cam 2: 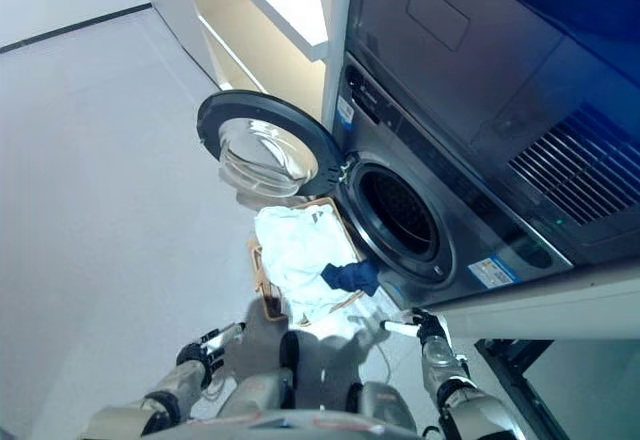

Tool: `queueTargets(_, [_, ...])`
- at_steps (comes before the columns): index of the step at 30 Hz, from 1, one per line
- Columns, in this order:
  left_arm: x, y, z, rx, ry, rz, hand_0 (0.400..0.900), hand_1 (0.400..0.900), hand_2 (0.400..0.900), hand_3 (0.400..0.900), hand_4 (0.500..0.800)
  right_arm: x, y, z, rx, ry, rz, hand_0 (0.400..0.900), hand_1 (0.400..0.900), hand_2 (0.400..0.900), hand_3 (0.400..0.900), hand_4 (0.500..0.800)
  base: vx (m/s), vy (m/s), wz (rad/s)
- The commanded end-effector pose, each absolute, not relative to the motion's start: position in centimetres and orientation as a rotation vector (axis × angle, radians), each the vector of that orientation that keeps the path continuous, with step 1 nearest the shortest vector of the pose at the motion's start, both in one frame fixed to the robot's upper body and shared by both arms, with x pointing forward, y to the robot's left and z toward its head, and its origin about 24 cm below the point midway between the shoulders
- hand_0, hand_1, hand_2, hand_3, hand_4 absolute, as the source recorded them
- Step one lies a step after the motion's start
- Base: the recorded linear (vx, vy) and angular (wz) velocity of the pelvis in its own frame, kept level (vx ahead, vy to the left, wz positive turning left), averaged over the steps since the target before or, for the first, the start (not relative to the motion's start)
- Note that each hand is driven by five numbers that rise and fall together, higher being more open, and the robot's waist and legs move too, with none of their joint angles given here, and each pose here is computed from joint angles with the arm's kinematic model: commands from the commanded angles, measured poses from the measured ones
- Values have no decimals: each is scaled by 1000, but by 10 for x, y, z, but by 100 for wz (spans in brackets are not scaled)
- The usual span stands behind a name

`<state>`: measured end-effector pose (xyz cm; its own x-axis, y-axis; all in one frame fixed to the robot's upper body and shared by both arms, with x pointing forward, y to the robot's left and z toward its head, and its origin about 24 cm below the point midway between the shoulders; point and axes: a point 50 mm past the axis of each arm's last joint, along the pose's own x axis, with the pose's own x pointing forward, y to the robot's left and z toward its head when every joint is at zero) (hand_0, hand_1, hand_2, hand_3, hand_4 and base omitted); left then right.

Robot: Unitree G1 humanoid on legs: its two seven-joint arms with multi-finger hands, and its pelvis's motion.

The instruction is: Put the clothes in the basket into the washing machine.

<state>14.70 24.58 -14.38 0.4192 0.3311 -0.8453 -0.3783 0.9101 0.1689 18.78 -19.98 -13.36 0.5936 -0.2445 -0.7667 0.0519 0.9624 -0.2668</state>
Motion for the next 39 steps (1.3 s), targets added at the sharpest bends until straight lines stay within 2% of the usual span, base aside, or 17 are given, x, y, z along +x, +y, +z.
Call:
queueTargets(1, [149,258,-140,-1,1037,487,900,900,900,900,800,224,-201,-110,-264,761,-173,900,900,900,900,800,38,6,18])
queueTargets(9, [156,251,-139,-20,1009,478,900,900,900,900,800,237,-196,-101,-330,702,-107,900,900,900,900,800,73,-67,25])
queueTargets(13, [163,243,-138,-54,988,484,900,900,900,900,800,258,-194,-85,-456,627,-65,900,900,900,900,800,7,-158,20])
queueTargets(19, [190,231,-128,-56,902,465,900,900,900,900,800,306,-194,-42,-821,417,9,900,900,900,900,800,-10,-127,14])
queueTargets(24, [215,227,-115,-86,817,450,900,900,900,900,800,334,-195,-9,-944,298,14,900,900,900,900,800,4,-67,12])
queueTargets(30, [248,221,-93,-112,697,426,900,900,900,900,800,351,-200,14,-987,234,-47,900,900,900,900,800,-6,-36,11])
queueTargets(39, [306,208,-40,-173,439,408,900,900,900,900,800,381,-220,77,-1020,64,-288,900,900,900,900,800,-27,-28,9])
